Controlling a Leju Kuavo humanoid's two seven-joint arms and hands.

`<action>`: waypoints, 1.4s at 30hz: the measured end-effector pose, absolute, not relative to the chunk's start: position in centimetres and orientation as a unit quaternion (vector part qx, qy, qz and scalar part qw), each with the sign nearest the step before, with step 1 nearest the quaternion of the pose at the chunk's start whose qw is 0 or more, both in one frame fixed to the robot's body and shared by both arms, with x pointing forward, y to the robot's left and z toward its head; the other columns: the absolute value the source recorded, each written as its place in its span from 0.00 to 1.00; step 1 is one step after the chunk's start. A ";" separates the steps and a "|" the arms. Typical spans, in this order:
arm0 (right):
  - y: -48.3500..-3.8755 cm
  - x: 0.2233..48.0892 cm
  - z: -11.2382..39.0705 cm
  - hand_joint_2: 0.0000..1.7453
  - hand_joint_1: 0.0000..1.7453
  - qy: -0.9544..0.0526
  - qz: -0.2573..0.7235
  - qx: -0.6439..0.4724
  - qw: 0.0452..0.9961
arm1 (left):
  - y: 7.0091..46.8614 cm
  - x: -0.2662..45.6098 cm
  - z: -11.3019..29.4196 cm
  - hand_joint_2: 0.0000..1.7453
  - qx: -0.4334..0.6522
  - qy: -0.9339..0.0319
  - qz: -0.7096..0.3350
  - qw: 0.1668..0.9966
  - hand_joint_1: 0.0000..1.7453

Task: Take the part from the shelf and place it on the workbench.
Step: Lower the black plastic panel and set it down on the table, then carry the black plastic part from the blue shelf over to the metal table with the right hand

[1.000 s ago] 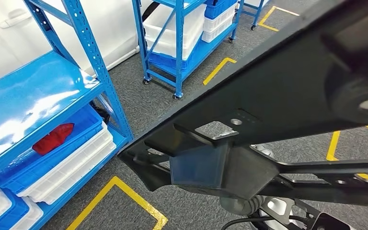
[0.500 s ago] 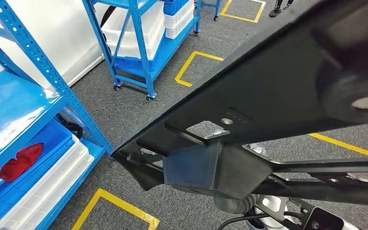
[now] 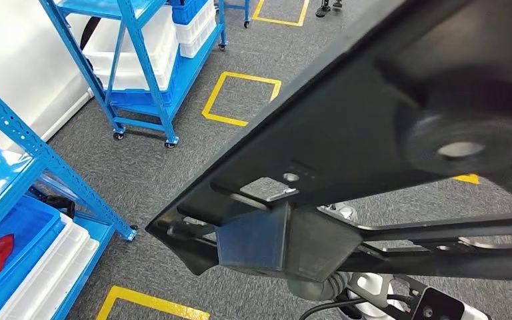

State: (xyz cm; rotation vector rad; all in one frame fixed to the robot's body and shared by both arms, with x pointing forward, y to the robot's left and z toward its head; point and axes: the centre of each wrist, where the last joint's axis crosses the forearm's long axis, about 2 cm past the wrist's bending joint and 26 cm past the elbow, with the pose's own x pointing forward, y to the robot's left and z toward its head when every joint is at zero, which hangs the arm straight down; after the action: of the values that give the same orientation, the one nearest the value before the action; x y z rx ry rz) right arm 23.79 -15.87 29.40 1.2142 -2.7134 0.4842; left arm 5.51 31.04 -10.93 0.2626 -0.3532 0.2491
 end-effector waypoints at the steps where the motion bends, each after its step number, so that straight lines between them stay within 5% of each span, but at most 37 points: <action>1: -15.9 23.8 29.3 1.00 0.82 -0.898 0.163 0.403 0.065 | 31.0 5.5 -10.9 1.00 0.129 -0.176 0.123 0.968 0.00; 42: -16.7 23.0 28.0 1.00 0.82 -0.912 0.134 0.378 0.087 | 34.4 5.4 -10.7 1.00 0.160 -0.166 0.114 0.966 0.00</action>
State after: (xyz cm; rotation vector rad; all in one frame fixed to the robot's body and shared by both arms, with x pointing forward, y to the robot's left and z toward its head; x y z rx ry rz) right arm 22.97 -16.70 28.04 1.1266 -2.7165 0.3999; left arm 5.41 34.39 -10.72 0.3239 -0.3358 0.2303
